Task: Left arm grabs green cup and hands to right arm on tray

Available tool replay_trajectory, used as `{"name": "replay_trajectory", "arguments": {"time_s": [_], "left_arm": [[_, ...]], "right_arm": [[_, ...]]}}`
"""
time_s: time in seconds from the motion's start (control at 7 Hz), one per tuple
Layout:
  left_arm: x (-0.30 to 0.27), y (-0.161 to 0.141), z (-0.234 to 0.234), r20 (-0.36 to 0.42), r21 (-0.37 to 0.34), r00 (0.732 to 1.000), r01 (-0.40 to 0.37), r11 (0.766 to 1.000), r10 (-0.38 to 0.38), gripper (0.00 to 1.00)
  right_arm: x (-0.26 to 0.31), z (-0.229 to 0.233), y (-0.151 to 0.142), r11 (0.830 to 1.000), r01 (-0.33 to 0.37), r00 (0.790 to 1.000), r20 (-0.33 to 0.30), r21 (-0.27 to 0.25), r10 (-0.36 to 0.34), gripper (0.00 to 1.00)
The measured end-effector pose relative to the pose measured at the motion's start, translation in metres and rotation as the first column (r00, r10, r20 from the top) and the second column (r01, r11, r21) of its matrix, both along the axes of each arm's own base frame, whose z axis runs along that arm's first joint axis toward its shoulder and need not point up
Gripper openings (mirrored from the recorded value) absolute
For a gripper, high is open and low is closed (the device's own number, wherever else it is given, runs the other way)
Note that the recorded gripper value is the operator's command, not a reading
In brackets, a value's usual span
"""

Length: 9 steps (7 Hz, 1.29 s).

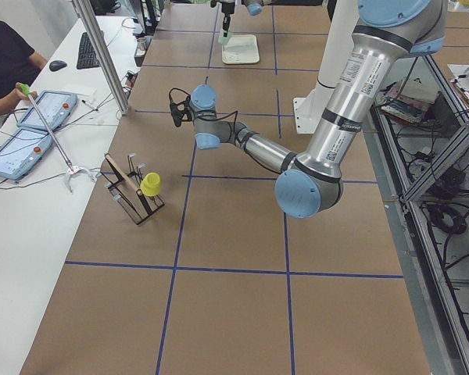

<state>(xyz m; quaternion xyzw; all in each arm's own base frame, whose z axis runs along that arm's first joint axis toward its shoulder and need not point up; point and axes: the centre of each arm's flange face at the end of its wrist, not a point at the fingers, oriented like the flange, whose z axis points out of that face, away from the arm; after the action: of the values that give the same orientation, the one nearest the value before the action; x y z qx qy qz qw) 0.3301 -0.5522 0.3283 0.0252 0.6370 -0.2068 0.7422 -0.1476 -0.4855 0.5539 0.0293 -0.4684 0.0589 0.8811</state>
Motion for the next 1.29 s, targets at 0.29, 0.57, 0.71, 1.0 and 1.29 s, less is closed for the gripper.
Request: {"name": "replay_trajectory", "arguments": {"time_s": [0.29,0.57,0.71,1.0,1.29], "left_arm": [[-0.009,-0.008,0.01,0.064,0.017,0.998,0.004,1.0,-0.005,1.0],[-0.023,-0.008,0.024,0.097,0.023,0.995,0.015,1.0,-0.017,1.0],[-0.028,-0.005,0.029,0.103,0.024,0.994,0.018,1.0,-0.02,1.0],[-0.033,0.0,0.034,0.107,0.024,0.994,0.021,0.999,-0.024,1.0],[-0.034,0.003,0.037,0.11,0.022,0.994,0.021,1.0,-0.024,1.0]], "right_arm": [[-0.005,-0.015,0.008,0.989,0.149,0.984,-0.101,-0.009,-0.149,0.0],[-0.032,-0.013,0.023,0.962,0.266,0.95,-0.155,-0.057,-0.272,0.0],[-0.041,-0.013,0.029,0.95,0.304,0.936,-0.168,-0.067,-0.311,0.0],[-0.049,-0.01,0.033,0.94,0.332,0.918,-0.202,-0.083,-0.342,0.03],[-0.057,-0.009,0.033,0.935,0.343,0.908,-0.227,-0.086,-0.353,0.16]]}}
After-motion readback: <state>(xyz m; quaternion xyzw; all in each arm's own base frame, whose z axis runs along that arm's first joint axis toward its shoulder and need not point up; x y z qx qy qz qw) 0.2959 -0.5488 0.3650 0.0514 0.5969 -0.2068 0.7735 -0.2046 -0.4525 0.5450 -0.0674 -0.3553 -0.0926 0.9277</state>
